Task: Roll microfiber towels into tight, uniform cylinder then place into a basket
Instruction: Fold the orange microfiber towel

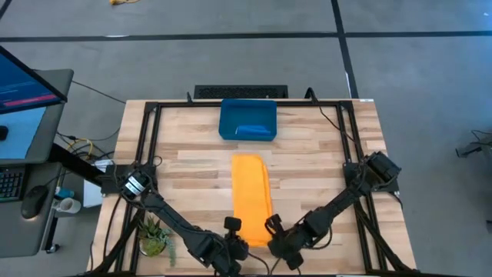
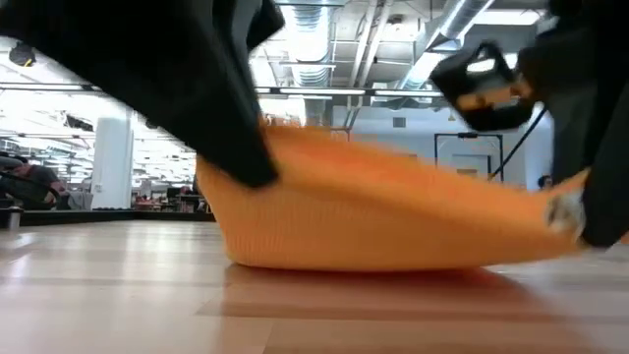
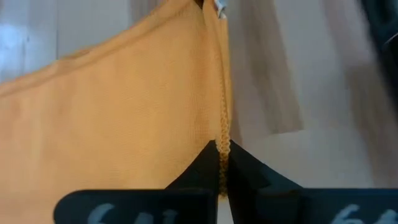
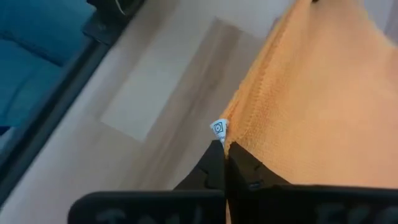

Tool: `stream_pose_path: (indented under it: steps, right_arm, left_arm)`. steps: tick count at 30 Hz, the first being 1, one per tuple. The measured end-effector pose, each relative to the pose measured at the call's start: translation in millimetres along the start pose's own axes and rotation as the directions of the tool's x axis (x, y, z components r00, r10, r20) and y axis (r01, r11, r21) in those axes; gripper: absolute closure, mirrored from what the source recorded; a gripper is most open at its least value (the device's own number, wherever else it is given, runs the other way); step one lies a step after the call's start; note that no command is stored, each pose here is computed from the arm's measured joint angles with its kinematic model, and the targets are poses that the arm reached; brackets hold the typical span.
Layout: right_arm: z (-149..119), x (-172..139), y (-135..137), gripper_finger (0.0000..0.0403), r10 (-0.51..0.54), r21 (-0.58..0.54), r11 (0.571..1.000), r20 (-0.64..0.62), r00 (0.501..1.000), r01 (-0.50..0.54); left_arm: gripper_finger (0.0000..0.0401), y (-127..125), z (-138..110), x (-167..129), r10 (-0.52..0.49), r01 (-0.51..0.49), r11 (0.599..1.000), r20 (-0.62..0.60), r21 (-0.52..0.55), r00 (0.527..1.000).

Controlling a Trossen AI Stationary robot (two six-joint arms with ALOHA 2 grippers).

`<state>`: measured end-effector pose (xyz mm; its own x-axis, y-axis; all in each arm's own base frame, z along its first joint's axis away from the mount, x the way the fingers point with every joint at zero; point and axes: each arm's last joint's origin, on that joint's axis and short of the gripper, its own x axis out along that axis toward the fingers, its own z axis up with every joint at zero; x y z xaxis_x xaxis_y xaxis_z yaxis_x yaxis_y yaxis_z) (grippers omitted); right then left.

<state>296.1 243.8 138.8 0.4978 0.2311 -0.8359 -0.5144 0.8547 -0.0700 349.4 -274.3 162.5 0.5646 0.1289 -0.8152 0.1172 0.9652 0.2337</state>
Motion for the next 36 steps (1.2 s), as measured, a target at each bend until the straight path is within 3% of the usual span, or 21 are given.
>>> stream_pose_path:
  steps: [11,17,20,27,32,36]
  right_arm:
    - [38,-45,34,0.0394,-0.200,-0.088,0.977,-0.055,0.978,0.195]
    - [59,-68,48,0.0399,-0.196,-0.098,0.976,-0.012,0.980,0.194]
    - [70,-80,51,0.0398,-0.228,-0.117,0.966,0.018,0.974,0.228]
    - [71,-84,32,0.0397,-0.326,-0.157,0.936,-0.036,0.945,0.316]
    - [57,-67,-2,0.0397,-0.375,-0.097,0.926,-0.138,0.916,0.365]
    - [42,-52,-26,0.0397,-0.416,-0.073,0.909,-0.200,0.887,0.410]
  left_arm:
    - [0.0398,-12,20,-45,0.036,-0.037,0.998,0.016,0.057,0.999]
    - [0.0398,-16,32,-79,0.054,-0.055,0.997,0.025,0.057,0.998]
    - [0.0398,-12,32,-93,0.115,-0.115,0.991,0.003,0.067,0.993]
    - [0.0399,2,29,-99,0.285,-0.281,0.950,-0.006,0.135,0.959]
    - [0.0399,27,27,-81,0.374,-0.361,0.925,-0.115,0.116,0.920]
    - [0.0399,44,14,-61,0.463,-0.445,0.886,-0.204,0.130,0.863]
